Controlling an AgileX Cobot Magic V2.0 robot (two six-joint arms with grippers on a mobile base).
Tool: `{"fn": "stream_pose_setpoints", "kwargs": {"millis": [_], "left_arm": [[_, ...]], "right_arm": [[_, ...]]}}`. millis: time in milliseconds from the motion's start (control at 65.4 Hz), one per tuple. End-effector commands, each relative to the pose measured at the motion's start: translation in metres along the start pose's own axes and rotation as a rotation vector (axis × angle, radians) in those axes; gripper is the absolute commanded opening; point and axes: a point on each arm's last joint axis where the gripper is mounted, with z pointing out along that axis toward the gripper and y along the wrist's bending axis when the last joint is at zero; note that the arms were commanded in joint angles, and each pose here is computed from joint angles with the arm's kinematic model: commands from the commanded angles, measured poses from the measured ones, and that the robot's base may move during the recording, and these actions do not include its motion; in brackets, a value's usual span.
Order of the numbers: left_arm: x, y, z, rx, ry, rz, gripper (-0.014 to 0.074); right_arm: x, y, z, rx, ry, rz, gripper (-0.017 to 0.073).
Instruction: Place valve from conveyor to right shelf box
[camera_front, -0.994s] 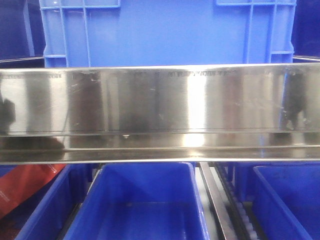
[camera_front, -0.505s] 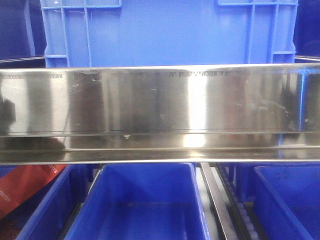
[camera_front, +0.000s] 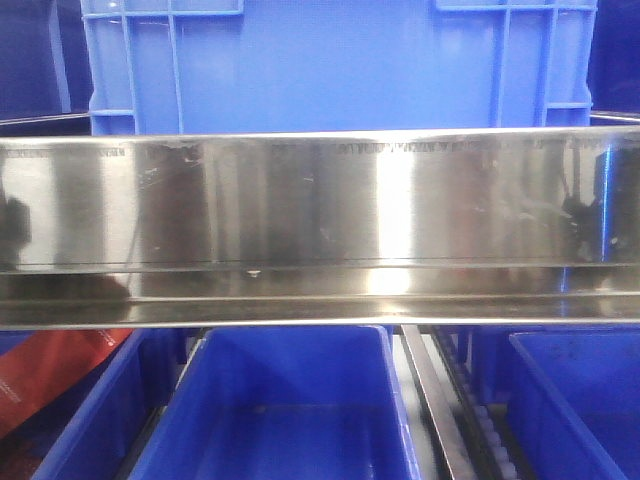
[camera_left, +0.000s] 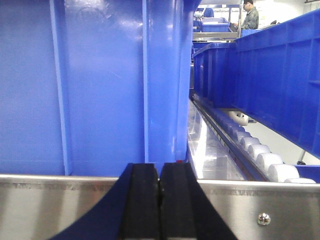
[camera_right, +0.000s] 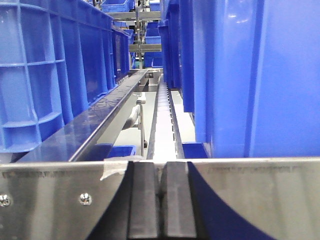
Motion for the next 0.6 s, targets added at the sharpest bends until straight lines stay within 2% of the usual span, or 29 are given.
{"fn": "stream_pose_setpoints", "kwargs": {"millis": [0, 581], "left_arm": [[-0.0029, 0.0005, -0.0005, -0.007, -0.030, -0.012, -0.0111], [-0.0029, 0.0005, -0.0005, -0.007, -0.030, -0.012, -0.0111]], "right_arm": [[-0.0018, -0.0004, -0.0001, 0.006, -0.026, -0.007, -0.0162], [-0.0018, -0.0004, -0.0001, 0.006, -0.026, -0.007, -0.0162]]}}
